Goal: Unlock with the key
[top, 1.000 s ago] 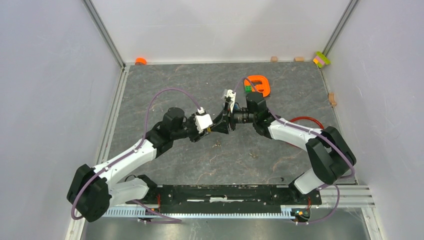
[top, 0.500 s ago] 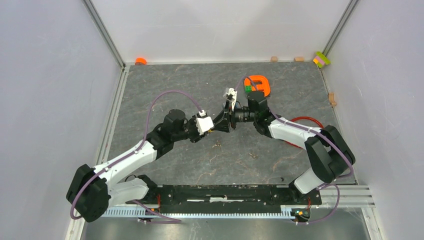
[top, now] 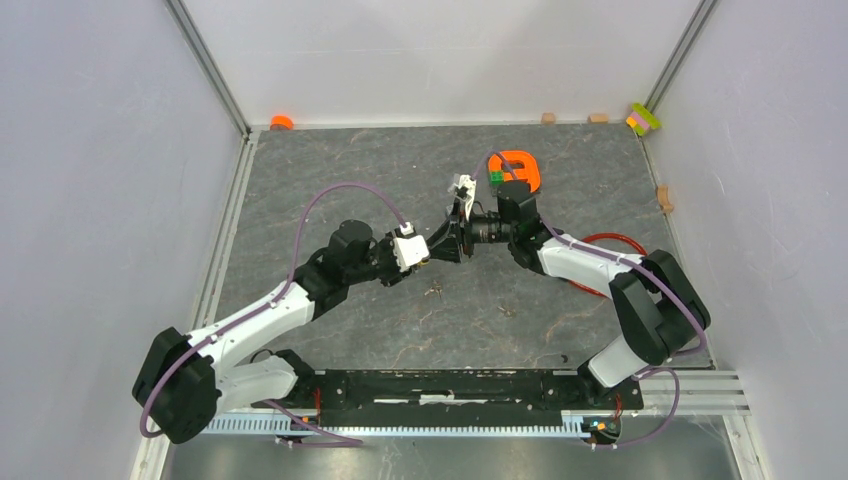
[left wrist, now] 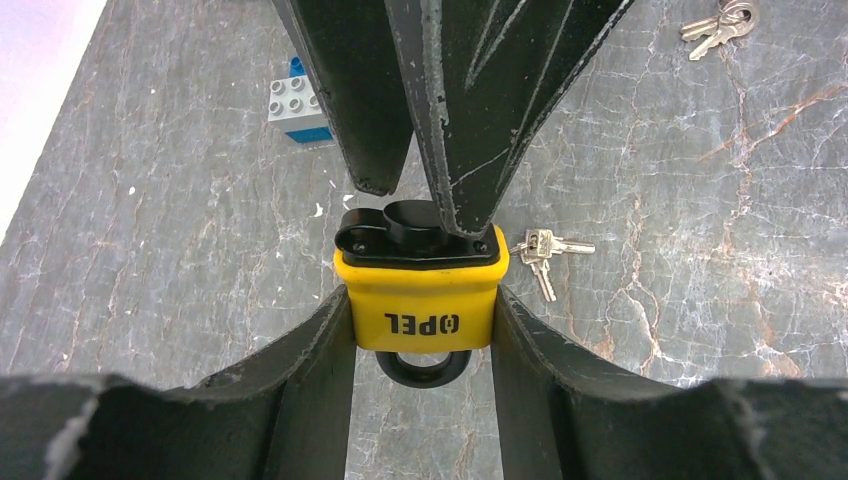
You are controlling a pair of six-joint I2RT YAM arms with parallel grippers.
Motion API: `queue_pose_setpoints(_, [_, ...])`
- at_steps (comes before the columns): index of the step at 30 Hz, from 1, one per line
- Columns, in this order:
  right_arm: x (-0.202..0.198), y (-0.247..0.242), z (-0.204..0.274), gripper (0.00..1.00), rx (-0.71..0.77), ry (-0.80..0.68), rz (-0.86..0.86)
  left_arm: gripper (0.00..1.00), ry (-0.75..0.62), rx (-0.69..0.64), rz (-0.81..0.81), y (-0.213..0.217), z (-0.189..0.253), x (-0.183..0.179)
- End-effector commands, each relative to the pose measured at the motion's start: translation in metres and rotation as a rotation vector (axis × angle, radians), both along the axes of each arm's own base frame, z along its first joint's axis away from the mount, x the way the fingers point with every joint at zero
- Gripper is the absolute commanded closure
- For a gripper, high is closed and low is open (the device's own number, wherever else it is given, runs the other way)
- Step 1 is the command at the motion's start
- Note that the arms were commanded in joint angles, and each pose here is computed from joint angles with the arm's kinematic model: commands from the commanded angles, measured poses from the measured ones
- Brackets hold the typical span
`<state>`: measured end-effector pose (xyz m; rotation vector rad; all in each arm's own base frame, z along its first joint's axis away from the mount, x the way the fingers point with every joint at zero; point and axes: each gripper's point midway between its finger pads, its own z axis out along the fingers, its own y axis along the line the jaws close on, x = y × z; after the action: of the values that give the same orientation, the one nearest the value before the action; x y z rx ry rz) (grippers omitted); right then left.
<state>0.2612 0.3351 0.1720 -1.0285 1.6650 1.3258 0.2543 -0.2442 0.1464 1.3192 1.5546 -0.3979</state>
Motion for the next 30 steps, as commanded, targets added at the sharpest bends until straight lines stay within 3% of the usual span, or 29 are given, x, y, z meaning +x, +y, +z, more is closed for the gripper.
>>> queue_pose_setpoints(1, [0.004,0.006,0.013,0.52,0.035,-0.031,0.016,0.98,-0.117,-0.044,-0.016,-0.010,0.029,0.012])
queue_pose_setpoints(16, [0.002,0.012,0.006,0.60,0.020,-0.023,0.028,0.98,-0.119,-0.042,-0.019,-0.012,0.030,0.012])
queue_pose_setpoints(19, [0.003,0.013,0.005,0.68,0.010,-0.035,0.024,0.98,-0.115,-0.042,-0.022,-0.013,0.029,0.011])
queue_pose_setpoints(23, [0.013,0.010,0.000,0.99,-0.055,-0.093,-0.013,0.98,-0.112,-0.048,-0.039,-0.014,0.028,0.007])
queue_pose_setpoints(30, [0.024,-0.001,-0.006,1.00,-0.167,-0.221,-0.022,0.98,-0.089,-0.055,-0.121,-0.019,0.024,-0.008])
